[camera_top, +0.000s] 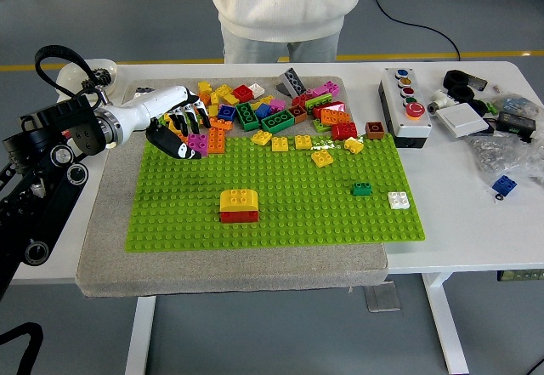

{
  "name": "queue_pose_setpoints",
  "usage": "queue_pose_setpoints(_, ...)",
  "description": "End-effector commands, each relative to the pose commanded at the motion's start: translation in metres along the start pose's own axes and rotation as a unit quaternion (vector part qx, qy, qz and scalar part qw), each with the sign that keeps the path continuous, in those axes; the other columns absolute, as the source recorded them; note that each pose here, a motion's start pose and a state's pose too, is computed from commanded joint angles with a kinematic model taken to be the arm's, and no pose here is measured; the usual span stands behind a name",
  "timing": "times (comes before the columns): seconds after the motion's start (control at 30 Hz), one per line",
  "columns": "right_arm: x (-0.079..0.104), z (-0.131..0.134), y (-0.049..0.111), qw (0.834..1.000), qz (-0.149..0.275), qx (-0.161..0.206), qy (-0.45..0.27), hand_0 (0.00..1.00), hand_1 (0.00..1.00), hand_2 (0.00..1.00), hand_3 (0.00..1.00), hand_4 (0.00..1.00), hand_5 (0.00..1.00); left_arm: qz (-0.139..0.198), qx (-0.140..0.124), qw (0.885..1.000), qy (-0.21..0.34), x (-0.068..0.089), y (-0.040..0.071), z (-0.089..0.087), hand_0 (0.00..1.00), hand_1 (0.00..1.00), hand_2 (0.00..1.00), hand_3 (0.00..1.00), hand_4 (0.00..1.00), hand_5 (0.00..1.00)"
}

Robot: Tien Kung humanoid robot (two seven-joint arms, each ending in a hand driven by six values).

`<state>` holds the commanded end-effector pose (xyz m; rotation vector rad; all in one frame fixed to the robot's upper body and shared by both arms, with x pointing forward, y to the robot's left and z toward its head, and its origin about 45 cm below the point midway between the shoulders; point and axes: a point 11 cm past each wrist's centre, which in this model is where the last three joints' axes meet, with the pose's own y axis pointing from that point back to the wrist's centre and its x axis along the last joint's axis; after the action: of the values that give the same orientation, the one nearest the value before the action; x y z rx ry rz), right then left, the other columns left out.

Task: Pick up the brick,pile it on top of brick,press brick,pick up the brick,pile it on top of brick,press brick

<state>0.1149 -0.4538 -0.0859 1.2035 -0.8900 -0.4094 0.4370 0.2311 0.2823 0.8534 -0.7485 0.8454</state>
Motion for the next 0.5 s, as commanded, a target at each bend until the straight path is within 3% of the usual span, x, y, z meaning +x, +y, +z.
queue_pose_setpoints(0.5, 0.001, 0.002, 0.0, 1.0, 0.001, -0.002, -0.003, 0.739, 0.646, 0.713, 0.59, 0.804, 0.373, -0.021, -0.019, 1.0, 0.012, -0.013, 0.01, 0.013, 0.48, 0.432, 0.445, 0.517, 0.888, 0.002)
